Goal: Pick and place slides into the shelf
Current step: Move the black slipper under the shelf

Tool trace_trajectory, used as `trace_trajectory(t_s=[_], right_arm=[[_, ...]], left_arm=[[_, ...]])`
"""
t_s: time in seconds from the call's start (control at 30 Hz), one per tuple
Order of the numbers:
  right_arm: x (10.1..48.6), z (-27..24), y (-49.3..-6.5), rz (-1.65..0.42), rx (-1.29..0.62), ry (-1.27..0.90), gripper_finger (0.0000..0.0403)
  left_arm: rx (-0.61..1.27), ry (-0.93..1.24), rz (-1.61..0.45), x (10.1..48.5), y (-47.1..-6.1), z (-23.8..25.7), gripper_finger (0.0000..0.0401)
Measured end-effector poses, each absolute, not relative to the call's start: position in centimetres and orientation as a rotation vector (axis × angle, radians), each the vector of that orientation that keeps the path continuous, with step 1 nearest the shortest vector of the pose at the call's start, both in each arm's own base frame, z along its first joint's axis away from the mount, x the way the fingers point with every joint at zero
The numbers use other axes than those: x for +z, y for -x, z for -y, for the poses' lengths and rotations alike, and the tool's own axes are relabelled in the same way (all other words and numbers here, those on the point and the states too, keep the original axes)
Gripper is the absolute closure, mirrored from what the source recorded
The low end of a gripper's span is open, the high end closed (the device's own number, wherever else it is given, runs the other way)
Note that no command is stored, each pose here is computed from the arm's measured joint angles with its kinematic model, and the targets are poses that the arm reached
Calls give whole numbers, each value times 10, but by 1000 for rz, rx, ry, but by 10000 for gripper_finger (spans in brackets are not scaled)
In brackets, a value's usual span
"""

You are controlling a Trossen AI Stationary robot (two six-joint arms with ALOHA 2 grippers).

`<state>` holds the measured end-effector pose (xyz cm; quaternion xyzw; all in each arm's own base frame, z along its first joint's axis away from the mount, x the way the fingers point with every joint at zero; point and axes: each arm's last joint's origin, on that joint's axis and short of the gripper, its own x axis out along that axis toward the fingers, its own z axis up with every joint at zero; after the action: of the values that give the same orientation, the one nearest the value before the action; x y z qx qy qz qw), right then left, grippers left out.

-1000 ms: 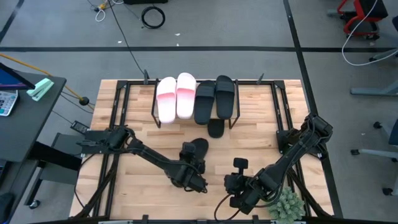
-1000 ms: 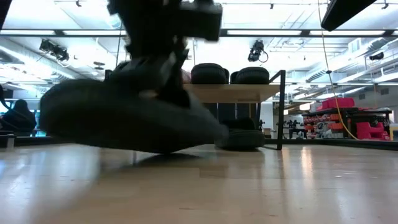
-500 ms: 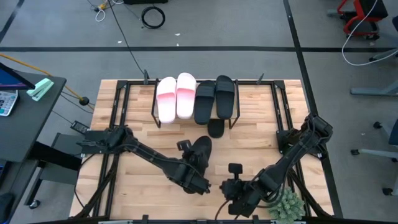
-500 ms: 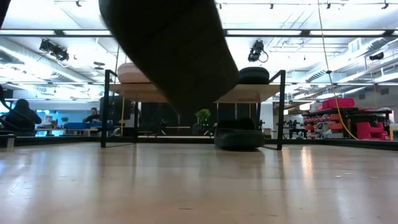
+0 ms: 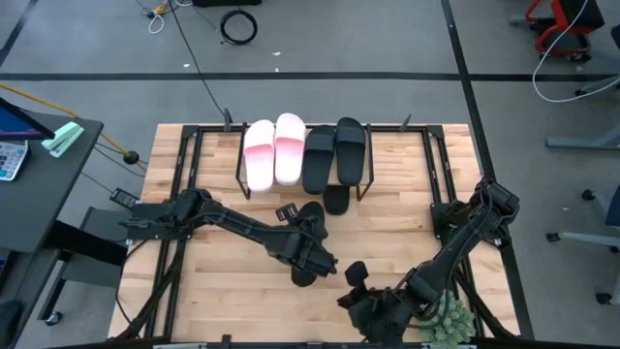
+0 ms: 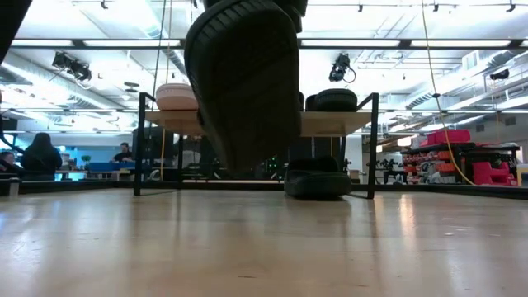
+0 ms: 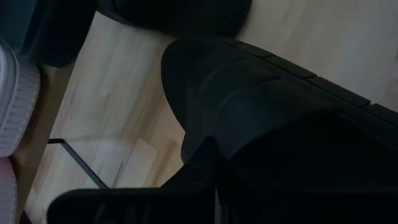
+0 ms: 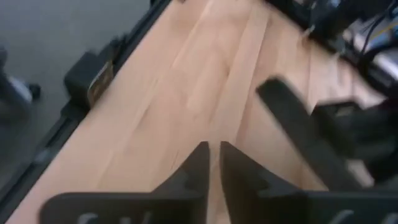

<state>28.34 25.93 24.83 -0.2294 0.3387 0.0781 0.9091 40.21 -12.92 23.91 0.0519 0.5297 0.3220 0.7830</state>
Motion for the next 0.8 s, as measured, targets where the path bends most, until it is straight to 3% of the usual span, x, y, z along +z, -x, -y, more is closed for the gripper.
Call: trace_trajectory(t_s=[0.4, 0.63, 0.8], right_arm=[[249, -249, -299, -665, 170, 545, 243], [245, -266, -279, -717, 244, 515, 236], [239, -269, -264, -792, 148, 435, 247]], left_arm=[[680, -168, -1186, 237, -402, 122, 385], [628, -226, -1202, 237, -403, 124, 387], [632, -222, -1198, 238, -405, 121, 387]])
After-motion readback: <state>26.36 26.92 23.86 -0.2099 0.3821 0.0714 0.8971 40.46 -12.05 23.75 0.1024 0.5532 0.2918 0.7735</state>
